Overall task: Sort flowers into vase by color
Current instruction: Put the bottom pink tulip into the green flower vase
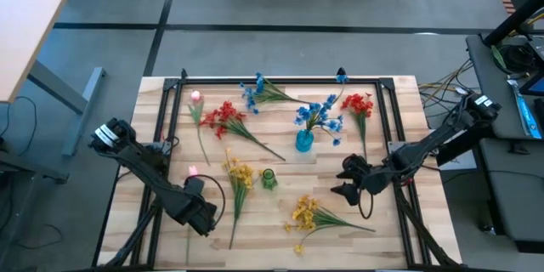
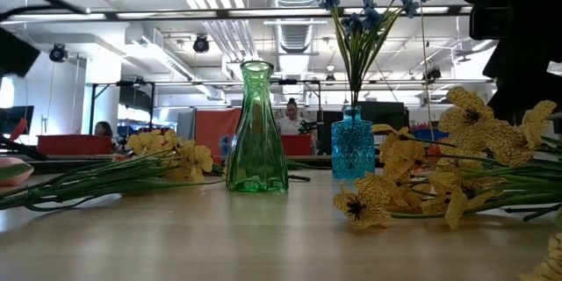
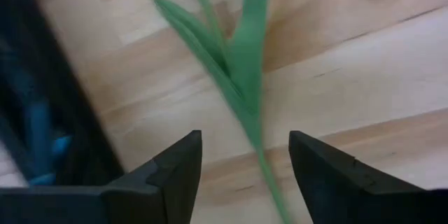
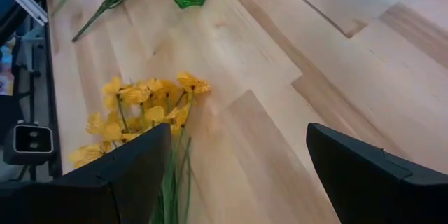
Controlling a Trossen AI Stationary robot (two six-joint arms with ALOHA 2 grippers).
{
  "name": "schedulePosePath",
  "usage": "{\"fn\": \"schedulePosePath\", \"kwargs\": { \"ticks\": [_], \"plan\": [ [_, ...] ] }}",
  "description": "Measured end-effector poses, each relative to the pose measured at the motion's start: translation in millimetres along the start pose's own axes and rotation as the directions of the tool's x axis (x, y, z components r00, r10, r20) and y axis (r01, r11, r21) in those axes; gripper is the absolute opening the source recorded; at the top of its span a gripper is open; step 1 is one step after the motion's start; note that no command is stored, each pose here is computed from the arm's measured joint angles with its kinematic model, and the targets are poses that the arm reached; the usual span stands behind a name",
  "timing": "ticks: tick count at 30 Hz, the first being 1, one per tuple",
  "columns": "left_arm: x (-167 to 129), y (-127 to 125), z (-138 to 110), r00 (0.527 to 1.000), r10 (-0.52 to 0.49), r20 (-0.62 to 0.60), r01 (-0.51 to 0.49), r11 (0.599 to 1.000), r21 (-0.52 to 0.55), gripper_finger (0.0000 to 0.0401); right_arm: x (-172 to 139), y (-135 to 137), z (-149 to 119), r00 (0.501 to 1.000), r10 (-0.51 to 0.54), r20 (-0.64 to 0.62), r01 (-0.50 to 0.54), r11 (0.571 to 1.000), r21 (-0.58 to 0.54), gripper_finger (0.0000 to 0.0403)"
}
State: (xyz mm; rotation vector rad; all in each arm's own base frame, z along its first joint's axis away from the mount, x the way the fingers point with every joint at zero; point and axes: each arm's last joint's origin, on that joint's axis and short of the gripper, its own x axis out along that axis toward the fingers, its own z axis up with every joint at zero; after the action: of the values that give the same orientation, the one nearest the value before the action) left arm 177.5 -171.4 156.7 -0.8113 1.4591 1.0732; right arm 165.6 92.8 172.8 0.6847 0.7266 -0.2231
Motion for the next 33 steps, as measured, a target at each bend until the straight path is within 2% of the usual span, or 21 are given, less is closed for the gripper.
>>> {"fn": "schedulePosePath", "kwargs": {
  "ticks": [4,9,12,17,23,26,28,30,32,33],
  "plan": [
    [18,5,2,1.0,-0.014,-0.009,0.014,0.999,-0.037,0.0187,-1,2,1,1.0,0.004,0.003,-0.004,1.0,-0.017,0.0325],
    [24,7,3,0.999,-0.038,-0.006,0.037,0.998,-0.055,0.0154,-1,3,2,1.0,0.006,0.004,-0.006,1.0,-0.02,0.0325],
    [24,6,3,0.999,-0.048,0.002,0.048,0.997,-0.06,0.0114,-1,3,2,1.0,0.006,0.004,-0.006,1.0,-0.023,0.0325],
    [24,4,3,0.998,-0.063,0.005,0.063,0.996,-0.068,0.0019,-1,3,2,1.0,0.0,0.016,0.0,1.0,-0.026,0.0325],
    [20,3,3,0.997,-0.069,0.037,0.071,0.996,-0.052,0.0004,-1,2,3,1.0,-0.005,0.026,0.006,0.999,-0.036,0.0325],
    [8,9,7,0.992,-0.032,0.125,0.037,0.999,-0.038,0.0002,-1,2,3,1.0,-0.005,0.026,0.006,0.999,-0.037,0.0325],
    [-14,8,7,0.983,-0.082,0.167,0.088,0.996,-0.028,0.0001,-1,2,3,1.0,-0.006,0.028,0.007,0.999,-0.037,0.0325],
    [-33,14,9,0.964,-0.092,0.248,0.095,0.995,-0.001,0.0001,-1,2,3,0.999,-0.01,0.035,0.011,0.999,-0.039,0.0325],
    [-59,14,10,0.917,-0.217,0.334,0.214,0.976,0.045,0.0001,-1,2,3,0.999,-0.015,0.045,0.017,0.999,-0.039,0.0325],
    [-73,15,11,0.872,-0.293,0.393,0.283,0.955,0.086,0.0001,-1,2,3,0.999,-0.017,0.05,0.019,0.999,-0.04,0.0325]
  ]
}}
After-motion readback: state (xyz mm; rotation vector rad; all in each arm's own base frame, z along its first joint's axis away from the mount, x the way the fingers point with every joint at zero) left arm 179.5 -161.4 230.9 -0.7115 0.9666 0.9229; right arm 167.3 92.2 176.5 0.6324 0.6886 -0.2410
